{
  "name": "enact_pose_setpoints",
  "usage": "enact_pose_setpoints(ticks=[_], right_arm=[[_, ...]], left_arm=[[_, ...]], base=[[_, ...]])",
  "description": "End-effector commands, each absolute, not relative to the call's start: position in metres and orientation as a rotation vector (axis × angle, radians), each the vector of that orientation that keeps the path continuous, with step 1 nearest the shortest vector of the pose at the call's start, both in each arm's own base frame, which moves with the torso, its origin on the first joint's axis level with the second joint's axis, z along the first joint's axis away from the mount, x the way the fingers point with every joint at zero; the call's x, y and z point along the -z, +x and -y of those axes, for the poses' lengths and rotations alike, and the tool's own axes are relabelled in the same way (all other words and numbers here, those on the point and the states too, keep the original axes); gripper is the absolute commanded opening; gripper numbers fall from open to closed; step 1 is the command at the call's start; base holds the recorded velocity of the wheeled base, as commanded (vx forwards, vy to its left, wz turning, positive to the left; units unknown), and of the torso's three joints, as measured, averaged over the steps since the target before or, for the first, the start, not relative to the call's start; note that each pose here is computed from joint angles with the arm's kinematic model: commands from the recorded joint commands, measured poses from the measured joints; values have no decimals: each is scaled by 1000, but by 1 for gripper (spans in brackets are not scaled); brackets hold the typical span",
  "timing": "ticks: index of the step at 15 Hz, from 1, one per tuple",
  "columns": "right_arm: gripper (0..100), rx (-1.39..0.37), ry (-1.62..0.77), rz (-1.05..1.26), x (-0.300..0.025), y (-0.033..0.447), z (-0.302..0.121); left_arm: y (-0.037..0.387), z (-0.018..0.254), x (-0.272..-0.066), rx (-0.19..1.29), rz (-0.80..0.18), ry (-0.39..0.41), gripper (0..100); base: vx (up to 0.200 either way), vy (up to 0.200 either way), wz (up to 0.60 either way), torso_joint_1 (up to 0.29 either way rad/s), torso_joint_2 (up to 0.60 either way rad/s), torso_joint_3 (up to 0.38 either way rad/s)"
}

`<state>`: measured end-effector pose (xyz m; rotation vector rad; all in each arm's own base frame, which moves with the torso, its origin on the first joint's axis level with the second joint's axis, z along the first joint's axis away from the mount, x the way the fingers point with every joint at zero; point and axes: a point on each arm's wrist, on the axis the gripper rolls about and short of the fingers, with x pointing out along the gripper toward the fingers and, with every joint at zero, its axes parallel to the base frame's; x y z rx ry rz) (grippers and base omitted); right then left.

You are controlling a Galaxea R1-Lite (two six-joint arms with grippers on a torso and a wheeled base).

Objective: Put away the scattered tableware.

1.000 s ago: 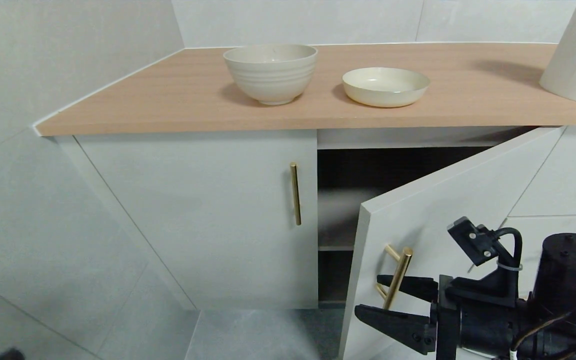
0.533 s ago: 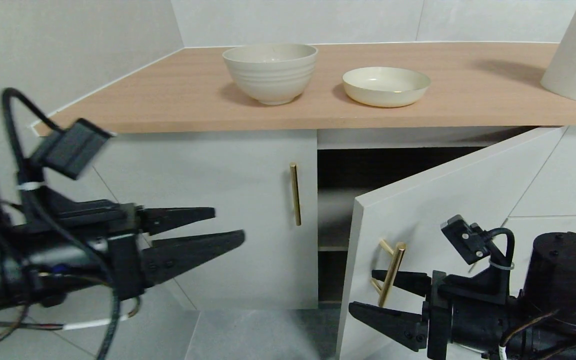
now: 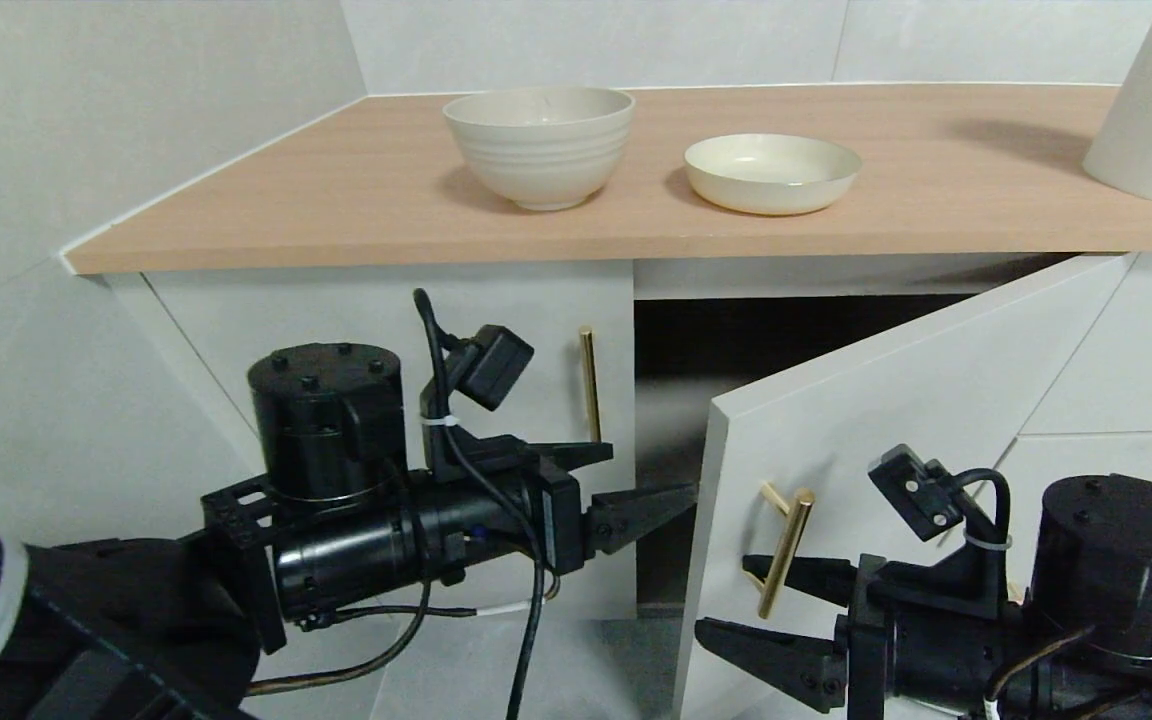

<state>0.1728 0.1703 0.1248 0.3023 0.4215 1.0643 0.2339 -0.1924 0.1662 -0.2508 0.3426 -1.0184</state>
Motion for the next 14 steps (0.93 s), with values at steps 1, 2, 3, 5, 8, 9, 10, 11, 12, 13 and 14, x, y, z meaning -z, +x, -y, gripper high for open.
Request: enact_pose_setpoints(ticks=[1, 2, 3, 5, 8, 9, 10, 11, 12, 13, 14], right_arm=[[100, -1062, 301, -426, -124, 173, -170], [100, -1062, 301, -426, -124, 173, -170], [100, -1061, 301, -429, -123, 172, -170], [100, -1060, 300, -434, -122, 172, -169], [100, -1060, 300, -434, -122, 172, -169], [100, -1060, 300, -434, -122, 172, -169], [100, -1060, 300, -434, -122, 172, -169], [100, -1060, 300, -434, -122, 172, -169], [100, -1059, 300, -430, -123, 172, -169], [100, -1059, 300, -430, -123, 172, -169], [100, -1058, 301, -428, -123, 172, -169]], left_arm=[[239, 211, -155, 1033, -370, -243, 0], [240, 213, -155, 1037, -366, -241, 0], [242, 215, -156, 1038, -360, -242, 0], [247, 218, -159, 1013, -339, -244, 0], [252, 219, -163, 913, -296, -243, 0], [255, 222, -163, 909, -292, -245, 0], [257, 223, -160, 912, -299, -242, 0], [259, 225, -156, 910, -305, -238, 0], [260, 226, -154, 917, -293, -242, 0], [261, 228, -153, 933, -274, -247, 0], [259, 232, -146, 980, -269, -249, 0]], base=[[0, 0, 0, 0, 0, 0], [0, 0, 0, 0, 0, 0], [0, 0, 0, 0, 0, 0], [0, 0, 0, 0, 0, 0], [0, 0, 0, 0, 0, 0], [0, 0, 0, 0, 0, 0], [0, 0, 0, 0, 0, 0], [0, 0, 0, 0, 0, 0], [0, 0, 0, 0, 0, 0], [0, 0, 0, 0, 0, 0], [0, 0, 0, 0, 0, 0]])
